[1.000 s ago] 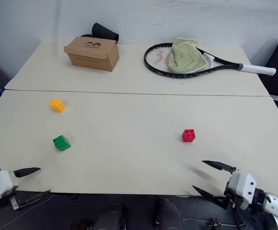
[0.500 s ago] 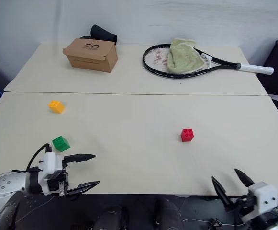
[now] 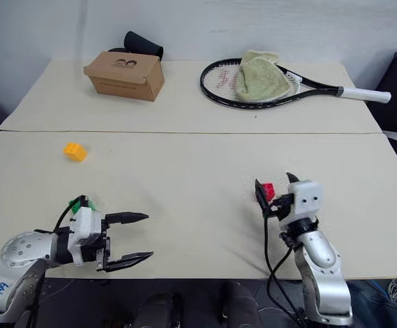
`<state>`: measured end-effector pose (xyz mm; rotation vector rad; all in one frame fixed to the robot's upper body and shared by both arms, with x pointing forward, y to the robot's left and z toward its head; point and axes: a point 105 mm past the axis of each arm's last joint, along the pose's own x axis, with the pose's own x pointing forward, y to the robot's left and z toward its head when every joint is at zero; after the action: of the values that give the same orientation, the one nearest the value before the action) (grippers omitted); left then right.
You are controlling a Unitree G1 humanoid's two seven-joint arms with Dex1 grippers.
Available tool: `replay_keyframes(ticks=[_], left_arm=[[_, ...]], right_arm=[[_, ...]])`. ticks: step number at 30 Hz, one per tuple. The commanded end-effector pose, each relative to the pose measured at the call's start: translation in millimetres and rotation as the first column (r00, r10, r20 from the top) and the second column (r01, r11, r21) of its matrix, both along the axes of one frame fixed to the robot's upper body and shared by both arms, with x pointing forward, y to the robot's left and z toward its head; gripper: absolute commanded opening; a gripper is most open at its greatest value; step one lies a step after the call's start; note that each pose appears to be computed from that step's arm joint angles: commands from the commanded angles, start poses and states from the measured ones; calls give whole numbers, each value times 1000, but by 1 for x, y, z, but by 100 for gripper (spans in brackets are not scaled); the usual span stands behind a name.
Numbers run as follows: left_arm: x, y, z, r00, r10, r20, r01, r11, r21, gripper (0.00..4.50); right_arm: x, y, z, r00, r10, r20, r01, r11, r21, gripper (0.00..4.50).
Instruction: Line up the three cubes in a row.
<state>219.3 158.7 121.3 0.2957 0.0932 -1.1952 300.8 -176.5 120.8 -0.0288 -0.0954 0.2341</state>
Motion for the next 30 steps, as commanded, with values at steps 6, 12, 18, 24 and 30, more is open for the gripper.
replay_keyframes(ticks=[6, 12, 18, 24, 30], left_arm=[[-1, -2, 5, 998, 26, 52, -26, 1000, 0, 450], [2, -4, 7, 997, 37, 63, -37, 999, 3, 450], [2, 1, 7, 996, 61, 63, -62, 998, 19, 450], [5, 17, 7, 991, 113, 66, -115, 993, 36, 450], [0, 24, 6, 985, 158, 65, -161, 986, 39, 450]], right_arm=[[8, -2, -6, 999, 7, -49, -7, 1000, -3, 450], [12, 5, -2, 997, 69, -35, -68, 998, 19, 291], [10, 1, 12, 972, 231, -35, -229, 972, 46, 148], [4, 49, 47, 609, 790, -65, -782, 584, -218, 148], [13, 78, 34, 325, 934, -146, -917, 274, -289, 148]])
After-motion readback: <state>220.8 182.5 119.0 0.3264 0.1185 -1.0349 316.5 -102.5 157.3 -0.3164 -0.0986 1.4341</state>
